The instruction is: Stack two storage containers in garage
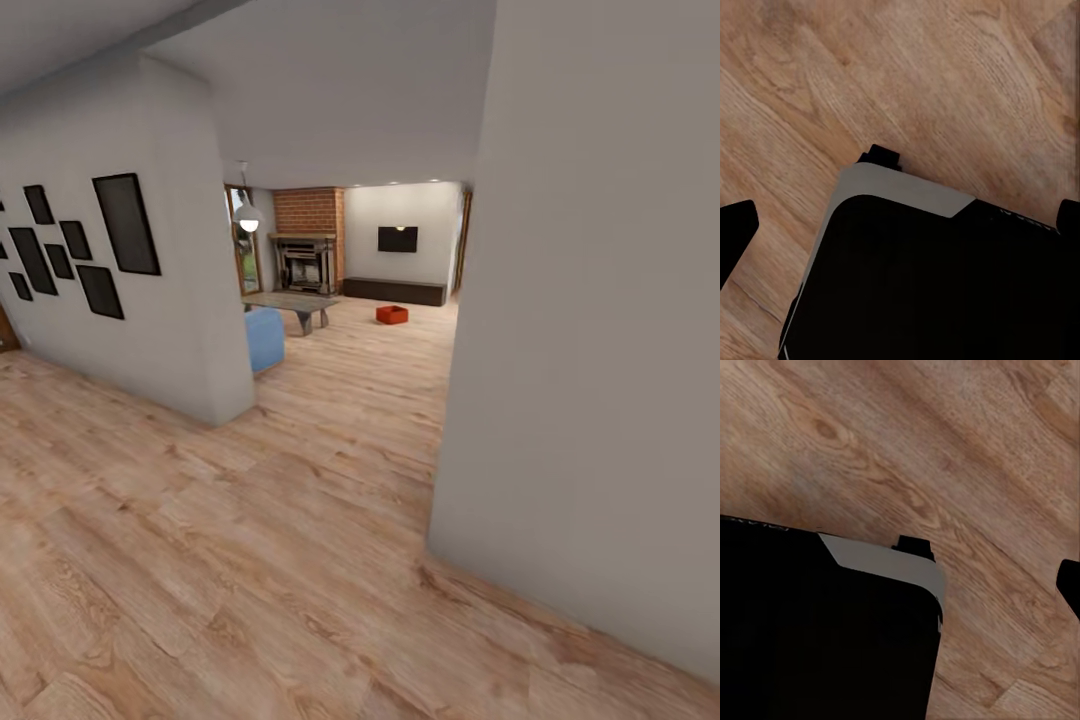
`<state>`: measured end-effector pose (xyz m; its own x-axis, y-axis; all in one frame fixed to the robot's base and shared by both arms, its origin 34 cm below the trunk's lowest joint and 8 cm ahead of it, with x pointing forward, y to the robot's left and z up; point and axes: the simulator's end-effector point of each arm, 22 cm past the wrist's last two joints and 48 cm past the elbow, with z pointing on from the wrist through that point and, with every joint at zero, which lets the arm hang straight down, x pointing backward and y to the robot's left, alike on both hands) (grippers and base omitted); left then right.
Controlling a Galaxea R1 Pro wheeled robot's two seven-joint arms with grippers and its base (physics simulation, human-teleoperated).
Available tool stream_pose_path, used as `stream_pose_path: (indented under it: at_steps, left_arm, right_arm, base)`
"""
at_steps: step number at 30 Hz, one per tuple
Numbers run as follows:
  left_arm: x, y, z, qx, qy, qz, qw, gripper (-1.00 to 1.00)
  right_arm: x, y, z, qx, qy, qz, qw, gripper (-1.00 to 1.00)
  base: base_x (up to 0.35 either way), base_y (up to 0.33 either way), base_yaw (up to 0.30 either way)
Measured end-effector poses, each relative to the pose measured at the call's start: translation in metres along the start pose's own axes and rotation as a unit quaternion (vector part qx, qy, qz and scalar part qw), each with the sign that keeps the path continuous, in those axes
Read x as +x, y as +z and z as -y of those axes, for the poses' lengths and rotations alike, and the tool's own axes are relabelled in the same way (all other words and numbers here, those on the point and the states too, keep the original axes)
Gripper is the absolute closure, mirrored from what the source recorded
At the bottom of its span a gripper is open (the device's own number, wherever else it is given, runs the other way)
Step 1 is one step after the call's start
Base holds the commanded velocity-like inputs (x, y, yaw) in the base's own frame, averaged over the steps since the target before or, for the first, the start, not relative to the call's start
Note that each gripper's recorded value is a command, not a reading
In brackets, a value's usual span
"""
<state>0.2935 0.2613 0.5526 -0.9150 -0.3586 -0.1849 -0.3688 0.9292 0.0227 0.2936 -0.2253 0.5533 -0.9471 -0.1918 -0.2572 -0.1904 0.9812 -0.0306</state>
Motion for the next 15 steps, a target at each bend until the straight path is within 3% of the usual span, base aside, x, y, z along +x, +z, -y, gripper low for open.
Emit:
stream_pose_path:
  at_steps: [15]
  left_arm:
    - [0.0000,0.0000,-0.0001,0.000,0.000,0.000,1.0000,-1.00]
  right_arm:
    - [0.0009,0.0000,0.0046,0.004,0.000,-0.001,1.0000,-1.00]
  base:
    - [0.322,0.000,0.288]
